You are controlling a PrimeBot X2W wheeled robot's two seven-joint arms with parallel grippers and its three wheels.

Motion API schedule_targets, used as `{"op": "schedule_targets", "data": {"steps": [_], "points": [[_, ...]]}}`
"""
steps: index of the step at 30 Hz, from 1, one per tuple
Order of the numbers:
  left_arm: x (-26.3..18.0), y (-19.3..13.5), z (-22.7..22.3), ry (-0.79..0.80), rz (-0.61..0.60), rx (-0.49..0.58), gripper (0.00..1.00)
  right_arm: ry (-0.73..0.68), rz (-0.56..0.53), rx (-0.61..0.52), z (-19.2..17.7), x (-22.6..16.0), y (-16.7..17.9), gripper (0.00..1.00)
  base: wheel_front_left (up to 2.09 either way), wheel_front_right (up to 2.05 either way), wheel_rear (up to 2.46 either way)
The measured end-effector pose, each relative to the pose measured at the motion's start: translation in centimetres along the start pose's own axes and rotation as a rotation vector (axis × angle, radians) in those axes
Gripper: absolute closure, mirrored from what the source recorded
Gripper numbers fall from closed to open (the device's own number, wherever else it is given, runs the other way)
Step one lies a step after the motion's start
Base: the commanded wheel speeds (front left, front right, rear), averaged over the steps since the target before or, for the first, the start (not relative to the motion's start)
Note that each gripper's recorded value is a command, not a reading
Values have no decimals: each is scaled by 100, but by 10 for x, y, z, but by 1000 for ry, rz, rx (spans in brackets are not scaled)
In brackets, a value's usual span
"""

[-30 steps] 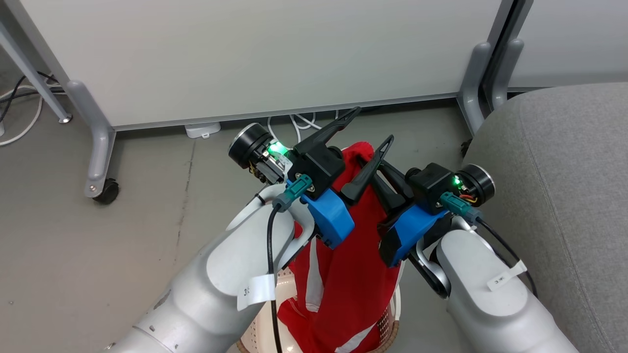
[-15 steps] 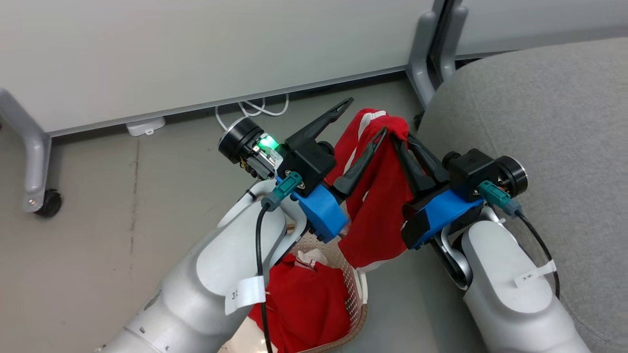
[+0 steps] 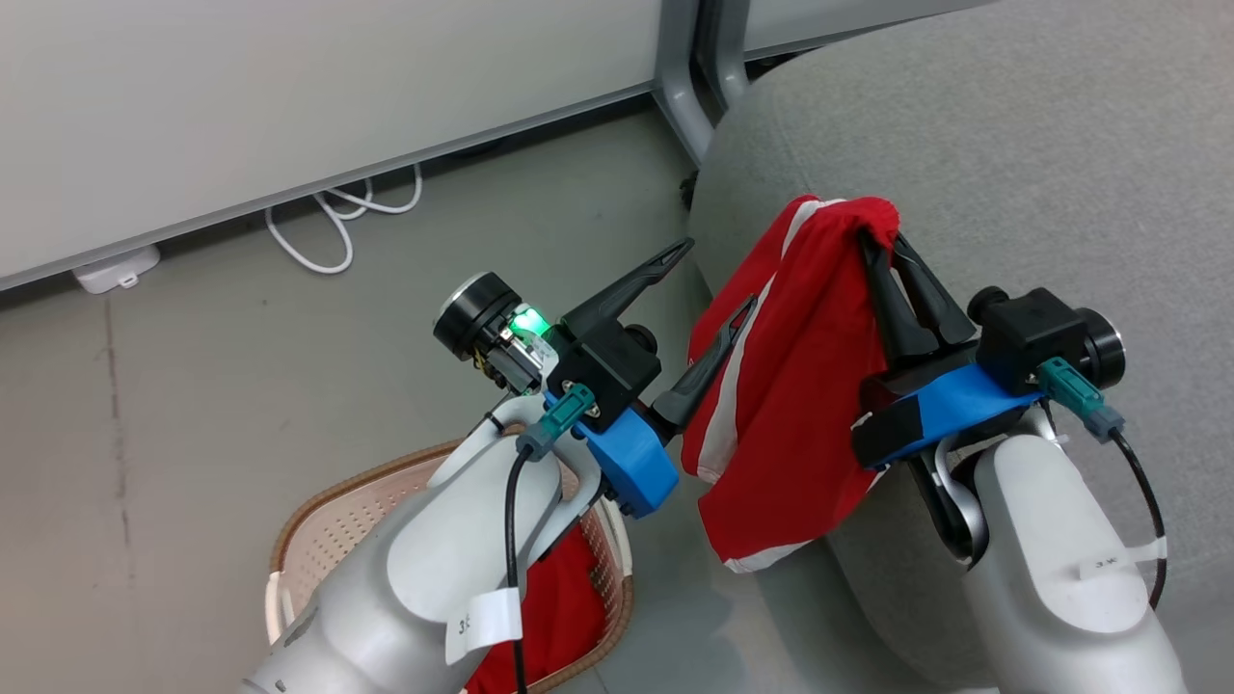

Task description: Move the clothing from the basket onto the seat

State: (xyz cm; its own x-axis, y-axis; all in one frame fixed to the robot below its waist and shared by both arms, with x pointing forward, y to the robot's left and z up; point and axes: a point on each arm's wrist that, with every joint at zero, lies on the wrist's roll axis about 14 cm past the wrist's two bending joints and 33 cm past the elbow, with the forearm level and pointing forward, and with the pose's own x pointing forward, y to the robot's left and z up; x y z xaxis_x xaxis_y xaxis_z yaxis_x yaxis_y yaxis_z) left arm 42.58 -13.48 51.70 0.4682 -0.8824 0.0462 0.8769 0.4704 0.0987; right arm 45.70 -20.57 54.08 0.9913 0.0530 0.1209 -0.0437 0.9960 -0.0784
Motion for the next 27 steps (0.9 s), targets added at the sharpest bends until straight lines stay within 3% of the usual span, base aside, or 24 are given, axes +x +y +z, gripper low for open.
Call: {"op": "schedule_targets", "data": {"steps": [15,27], "points": [[27,-68,-14,-8,-197,-63,0,24,-297,-51,-1,-67,-96,100,0,0,0],[24,-78,-14,-3,-220,-68,0,56,-359,-42,-12,-92,-108,100,0,0,0]]}}
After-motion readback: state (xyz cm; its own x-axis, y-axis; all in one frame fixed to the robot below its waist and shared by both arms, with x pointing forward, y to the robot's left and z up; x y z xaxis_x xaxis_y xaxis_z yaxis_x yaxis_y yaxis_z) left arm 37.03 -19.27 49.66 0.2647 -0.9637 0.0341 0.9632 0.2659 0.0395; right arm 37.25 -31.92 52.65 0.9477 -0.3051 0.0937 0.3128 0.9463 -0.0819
